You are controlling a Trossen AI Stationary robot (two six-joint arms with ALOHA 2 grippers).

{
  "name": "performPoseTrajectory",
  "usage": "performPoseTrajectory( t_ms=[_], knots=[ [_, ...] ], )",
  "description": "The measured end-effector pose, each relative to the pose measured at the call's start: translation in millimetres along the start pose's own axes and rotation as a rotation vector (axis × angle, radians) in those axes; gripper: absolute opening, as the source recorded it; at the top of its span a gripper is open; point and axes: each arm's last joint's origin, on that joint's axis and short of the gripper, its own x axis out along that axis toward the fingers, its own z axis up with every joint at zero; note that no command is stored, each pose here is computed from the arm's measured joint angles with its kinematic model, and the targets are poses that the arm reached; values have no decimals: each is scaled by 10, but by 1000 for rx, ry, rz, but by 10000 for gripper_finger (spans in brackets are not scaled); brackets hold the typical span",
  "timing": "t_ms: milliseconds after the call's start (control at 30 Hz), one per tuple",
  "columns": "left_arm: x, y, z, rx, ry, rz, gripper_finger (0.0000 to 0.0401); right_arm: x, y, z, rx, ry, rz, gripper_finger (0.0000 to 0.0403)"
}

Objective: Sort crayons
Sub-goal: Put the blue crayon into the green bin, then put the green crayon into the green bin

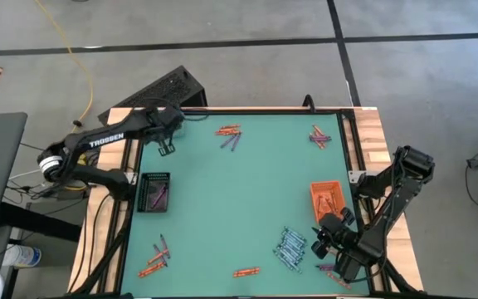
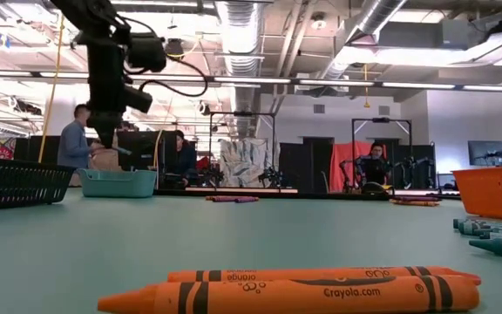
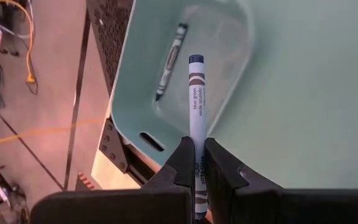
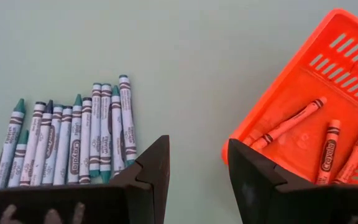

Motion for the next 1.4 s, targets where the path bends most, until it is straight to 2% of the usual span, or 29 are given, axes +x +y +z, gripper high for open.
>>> performPoseTrajectory(
  t_ms=[367,567,767,1167,1400],
  knots=[
    [461,102,50,27,118,-21,16,-1,42,-11,28,9,37,152],
    [615,125,48,47,158,-27,17,0,44,-11,29,8,38,152],
    [651,179,58,41,146,2,25,0,46,-11,37,9,40,153],
    [654,203,118,38,94,29,112,5,95,-12,57,20,78,152],
    [560,195,130,-9,70,58,130,130,265,-30,4,31,135,152]
  ],
)
